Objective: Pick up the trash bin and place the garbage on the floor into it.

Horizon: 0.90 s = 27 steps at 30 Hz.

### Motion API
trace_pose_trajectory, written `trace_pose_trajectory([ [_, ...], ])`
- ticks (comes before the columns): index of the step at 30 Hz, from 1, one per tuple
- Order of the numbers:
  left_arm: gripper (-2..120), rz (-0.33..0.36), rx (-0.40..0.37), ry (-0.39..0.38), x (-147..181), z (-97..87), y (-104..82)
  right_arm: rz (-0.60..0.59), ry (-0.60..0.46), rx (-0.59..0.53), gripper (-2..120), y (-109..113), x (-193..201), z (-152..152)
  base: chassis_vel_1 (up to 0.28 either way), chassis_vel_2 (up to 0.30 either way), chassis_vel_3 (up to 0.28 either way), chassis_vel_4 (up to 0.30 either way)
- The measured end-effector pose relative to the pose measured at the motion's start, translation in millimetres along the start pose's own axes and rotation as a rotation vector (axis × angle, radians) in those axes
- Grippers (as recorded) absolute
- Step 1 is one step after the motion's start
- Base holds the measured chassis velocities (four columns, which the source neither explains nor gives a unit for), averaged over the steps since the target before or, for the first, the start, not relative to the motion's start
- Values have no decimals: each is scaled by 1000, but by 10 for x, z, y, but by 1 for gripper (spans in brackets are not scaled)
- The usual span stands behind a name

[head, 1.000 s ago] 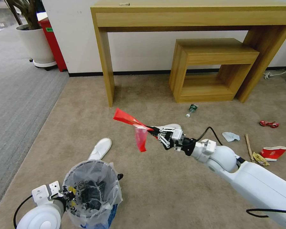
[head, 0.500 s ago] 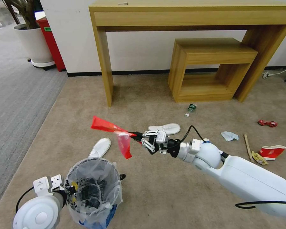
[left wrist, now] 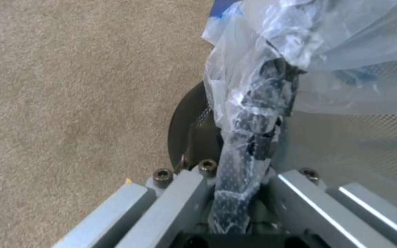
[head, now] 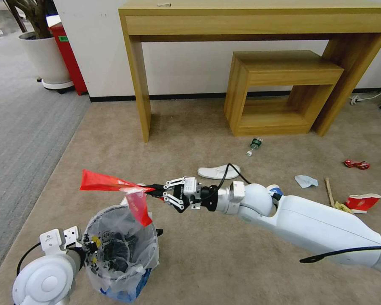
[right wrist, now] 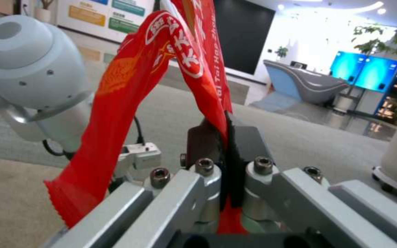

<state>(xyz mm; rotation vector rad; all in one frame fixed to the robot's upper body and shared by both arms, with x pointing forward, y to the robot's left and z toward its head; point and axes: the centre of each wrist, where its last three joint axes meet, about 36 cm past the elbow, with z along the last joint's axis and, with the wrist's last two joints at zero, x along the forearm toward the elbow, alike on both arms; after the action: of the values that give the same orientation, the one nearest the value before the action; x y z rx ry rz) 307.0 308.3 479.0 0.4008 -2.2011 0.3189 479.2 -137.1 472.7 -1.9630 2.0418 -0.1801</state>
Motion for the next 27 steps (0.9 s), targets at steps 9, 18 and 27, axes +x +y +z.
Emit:
trace_pose_trajectory([
  [9, 0, -1, 7, -4, -11, -15, 3, -49, 7, -48, 0, 126, -139, 105, 0, 0, 0, 0],
  [18, 0, -3, 15, -5, -23, -20, 9, -83, 26, -88, 0, 305, -234, 260, 0, 0, 0, 0],
  [27, 0, -5, 19, -9, -20, -29, 11, -95, 30, -108, 0, 436, -292, 338, 0, 0, 0, 0],
])
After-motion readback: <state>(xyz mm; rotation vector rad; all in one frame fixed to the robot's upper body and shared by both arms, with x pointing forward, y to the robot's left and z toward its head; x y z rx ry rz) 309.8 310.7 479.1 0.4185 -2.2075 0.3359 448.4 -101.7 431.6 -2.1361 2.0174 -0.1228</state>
